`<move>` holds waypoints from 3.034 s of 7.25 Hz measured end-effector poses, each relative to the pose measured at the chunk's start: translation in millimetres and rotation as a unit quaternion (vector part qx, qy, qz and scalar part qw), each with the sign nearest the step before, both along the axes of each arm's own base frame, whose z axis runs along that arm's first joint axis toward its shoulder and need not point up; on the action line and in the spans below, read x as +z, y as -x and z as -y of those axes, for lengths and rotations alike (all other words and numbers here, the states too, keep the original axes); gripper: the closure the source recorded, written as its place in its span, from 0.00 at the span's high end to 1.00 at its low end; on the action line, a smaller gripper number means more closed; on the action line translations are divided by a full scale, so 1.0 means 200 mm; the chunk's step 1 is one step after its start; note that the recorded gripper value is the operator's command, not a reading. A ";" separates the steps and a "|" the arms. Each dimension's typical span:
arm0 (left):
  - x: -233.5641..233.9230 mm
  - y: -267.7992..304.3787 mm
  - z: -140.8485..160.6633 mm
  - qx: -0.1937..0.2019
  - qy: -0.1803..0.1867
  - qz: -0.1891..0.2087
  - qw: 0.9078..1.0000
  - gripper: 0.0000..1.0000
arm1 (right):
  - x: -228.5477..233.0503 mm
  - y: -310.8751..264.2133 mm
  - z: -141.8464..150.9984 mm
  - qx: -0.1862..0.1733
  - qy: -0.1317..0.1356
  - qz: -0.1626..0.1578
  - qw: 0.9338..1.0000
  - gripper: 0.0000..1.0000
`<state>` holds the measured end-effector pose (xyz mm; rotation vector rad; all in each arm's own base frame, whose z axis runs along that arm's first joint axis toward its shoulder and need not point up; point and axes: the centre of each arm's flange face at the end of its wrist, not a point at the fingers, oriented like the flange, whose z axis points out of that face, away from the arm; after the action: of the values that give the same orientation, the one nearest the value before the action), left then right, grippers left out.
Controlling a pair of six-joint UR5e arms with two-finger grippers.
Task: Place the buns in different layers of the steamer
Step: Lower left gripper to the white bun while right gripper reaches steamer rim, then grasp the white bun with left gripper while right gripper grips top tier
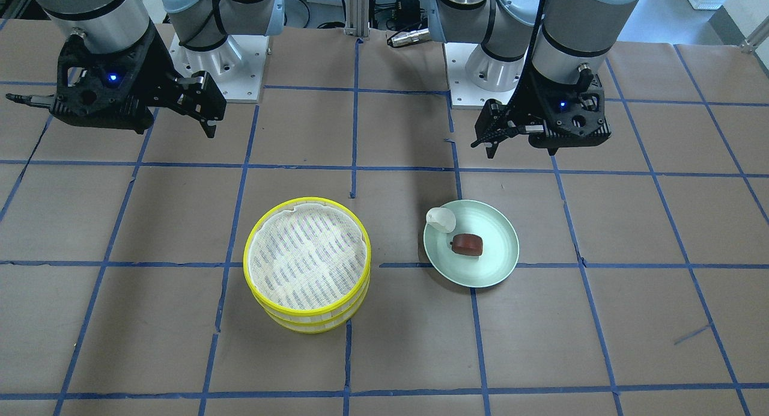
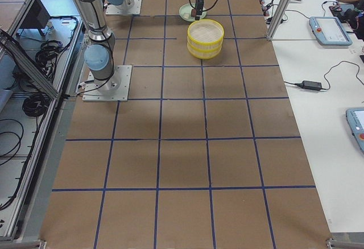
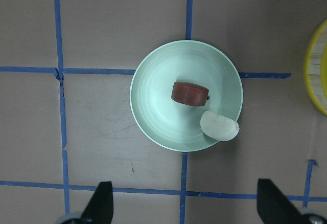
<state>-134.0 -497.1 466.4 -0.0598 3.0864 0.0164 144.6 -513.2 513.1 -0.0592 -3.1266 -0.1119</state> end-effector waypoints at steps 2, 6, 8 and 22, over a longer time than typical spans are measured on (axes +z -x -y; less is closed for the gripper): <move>0.00 0.00 0.00 0.000 0.000 0.000 1.000 1.00 | 0.00 0.01 0.00 -0.001 0.000 -0.001 1.000 1.00; -0.05 0.03 0.01 0.002 -0.004 -0.003 1.000 1.00 | -0.02 0.02 0.01 -0.005 -0.004 -0.003 1.000 1.00; -0.23 0.10 0.03 0.020 -0.012 -0.002 1.000 1.00 | -0.05 0.02 0.00 -0.008 -0.009 -0.002 1.000 1.00; -1.33 0.37 0.00 0.093 -0.023 -0.007 0.995 0.80 | -1.03 -0.36 0.31 0.004 0.002 -0.005 1.000 0.94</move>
<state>-207.3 -497.9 200.4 -0.3458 3.0798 0.0972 216.1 -575.9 308.0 -0.0460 -3.1159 -0.1062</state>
